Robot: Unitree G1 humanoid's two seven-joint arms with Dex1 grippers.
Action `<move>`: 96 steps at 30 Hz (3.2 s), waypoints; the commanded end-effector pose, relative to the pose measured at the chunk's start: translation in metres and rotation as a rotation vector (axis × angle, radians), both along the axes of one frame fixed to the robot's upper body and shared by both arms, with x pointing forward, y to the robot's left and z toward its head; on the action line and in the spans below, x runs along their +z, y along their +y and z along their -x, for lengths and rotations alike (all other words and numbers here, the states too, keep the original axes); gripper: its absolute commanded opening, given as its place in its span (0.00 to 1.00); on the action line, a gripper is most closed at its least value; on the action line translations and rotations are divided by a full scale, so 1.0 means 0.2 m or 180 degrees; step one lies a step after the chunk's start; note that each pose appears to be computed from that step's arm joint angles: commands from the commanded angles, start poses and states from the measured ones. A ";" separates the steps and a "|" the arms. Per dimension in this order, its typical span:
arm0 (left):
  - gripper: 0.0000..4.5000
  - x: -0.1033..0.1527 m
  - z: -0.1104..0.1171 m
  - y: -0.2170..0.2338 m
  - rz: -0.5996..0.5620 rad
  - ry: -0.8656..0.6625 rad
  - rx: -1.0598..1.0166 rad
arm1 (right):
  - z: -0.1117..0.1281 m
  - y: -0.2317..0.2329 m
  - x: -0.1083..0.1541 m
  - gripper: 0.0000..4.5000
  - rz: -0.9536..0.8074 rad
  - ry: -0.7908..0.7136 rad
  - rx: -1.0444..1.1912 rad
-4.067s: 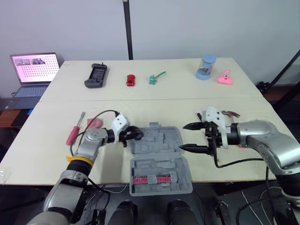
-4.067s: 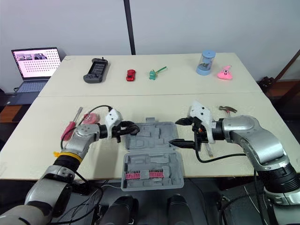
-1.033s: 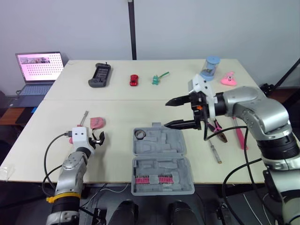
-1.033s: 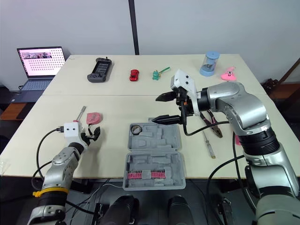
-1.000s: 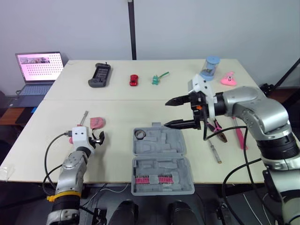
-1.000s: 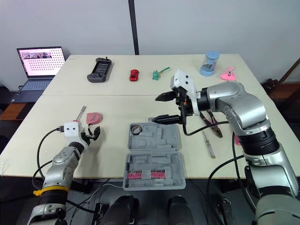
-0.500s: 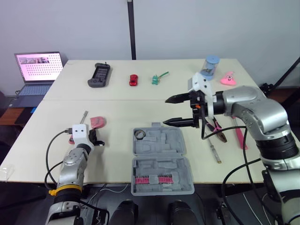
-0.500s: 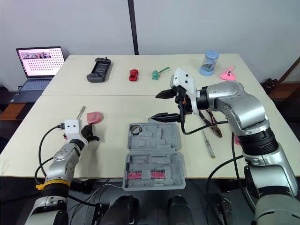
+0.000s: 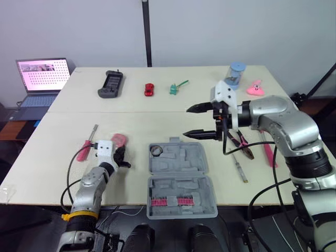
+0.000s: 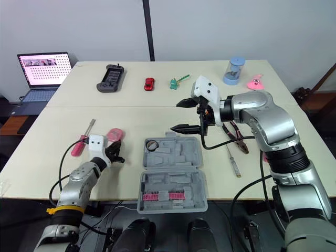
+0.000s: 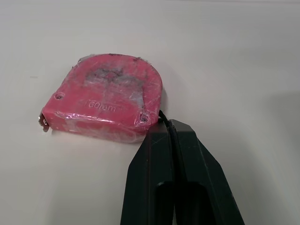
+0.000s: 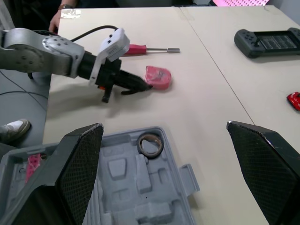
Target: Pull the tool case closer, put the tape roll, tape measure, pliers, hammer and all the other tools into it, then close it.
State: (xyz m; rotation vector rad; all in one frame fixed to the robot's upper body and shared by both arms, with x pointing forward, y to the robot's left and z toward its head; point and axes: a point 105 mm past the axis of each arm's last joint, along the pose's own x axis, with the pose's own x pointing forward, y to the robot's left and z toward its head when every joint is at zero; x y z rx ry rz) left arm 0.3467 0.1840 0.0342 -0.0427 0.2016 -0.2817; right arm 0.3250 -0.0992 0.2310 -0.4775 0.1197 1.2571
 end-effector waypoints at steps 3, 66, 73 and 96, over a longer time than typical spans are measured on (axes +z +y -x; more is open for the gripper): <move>0.01 0.03 0.15 -0.11 0.0035 0.0046 -0.0401 | 0.01 -0.01 0.03 1.00 -0.0073 -0.0146 -0.0020; 0.99 0.27 0.48 0.17 -0.1038 0.0124 -0.2703 | 0.25 0.04 -0.08 1.00 -0.0131 0.0328 0.0533; 0.99 0.14 0.40 0.12 -0.1377 0.0045 -0.2966 | 0.29 0.02 -0.09 1.00 -0.0108 0.0405 0.0454; 0.67 0.10 0.33 0.13 -0.1536 -0.0118 -0.3208 | 0.23 -0.02 -0.12 1.00 0.0004 0.0336 0.0146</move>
